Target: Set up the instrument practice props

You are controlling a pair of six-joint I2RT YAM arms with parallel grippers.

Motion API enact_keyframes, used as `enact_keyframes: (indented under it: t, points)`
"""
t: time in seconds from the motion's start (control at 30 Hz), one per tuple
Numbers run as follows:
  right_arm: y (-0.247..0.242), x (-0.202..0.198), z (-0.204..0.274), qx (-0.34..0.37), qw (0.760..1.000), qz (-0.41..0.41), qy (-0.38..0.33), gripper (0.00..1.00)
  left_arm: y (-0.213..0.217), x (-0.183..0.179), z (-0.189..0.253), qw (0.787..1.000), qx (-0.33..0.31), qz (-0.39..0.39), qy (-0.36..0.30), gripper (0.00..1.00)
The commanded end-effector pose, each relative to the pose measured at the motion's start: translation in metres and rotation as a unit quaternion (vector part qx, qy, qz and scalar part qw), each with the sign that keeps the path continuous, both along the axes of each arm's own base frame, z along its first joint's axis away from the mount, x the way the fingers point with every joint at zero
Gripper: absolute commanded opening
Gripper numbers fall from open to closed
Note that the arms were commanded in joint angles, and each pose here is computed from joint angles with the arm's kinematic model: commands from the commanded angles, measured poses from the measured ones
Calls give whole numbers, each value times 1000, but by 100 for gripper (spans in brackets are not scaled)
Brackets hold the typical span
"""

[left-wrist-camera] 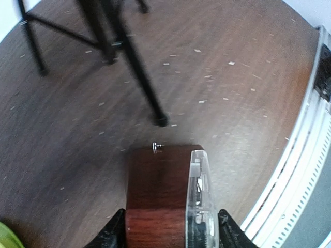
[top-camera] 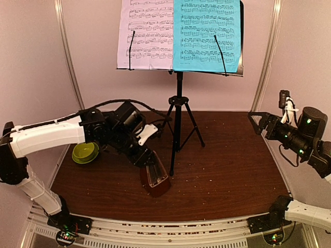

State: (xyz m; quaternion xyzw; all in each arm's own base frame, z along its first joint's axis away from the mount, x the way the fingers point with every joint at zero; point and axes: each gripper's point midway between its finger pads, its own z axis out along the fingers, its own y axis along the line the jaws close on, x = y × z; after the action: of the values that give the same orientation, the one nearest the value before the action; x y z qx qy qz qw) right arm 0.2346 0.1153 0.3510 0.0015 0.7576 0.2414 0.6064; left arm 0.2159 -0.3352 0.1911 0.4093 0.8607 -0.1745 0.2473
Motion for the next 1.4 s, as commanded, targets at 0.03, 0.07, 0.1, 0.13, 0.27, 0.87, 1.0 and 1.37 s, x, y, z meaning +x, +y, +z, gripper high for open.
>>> enact_keyframes:
  t: [0.03,0.07,0.1,0.13,0.27,0.87,1.0,1.37]
  points:
    - [-8,-9,-15,10,1000,-5,21,99,-59,-4,32,995,-84,-41,-29,25]
    - [-9,-11,-17,10,1000,-7,23,99,-65,-7,34,994,-90,-48,-31,25]
    - [-10,-12,-18,12,1000,-7,24,99,-70,-9,34,994,-90,-53,-33,25]
    - [-10,-13,-19,13,1000,-7,25,99,-75,-10,34,994,-88,-56,-36,25]
    - [-6,-14,-26,16,999,3,38,99,-89,-10,32,993,-89,-59,-41,29]
    - [48,-11,-52,24,993,78,83,100,-58,-13,54,987,-142,-7,-71,98]
    - [78,-19,-54,21,989,116,86,100,-22,-5,62,982,-156,58,-92,98]
    - [189,-35,-73,-56,972,200,107,100,83,21,20,948,-199,242,-61,98]
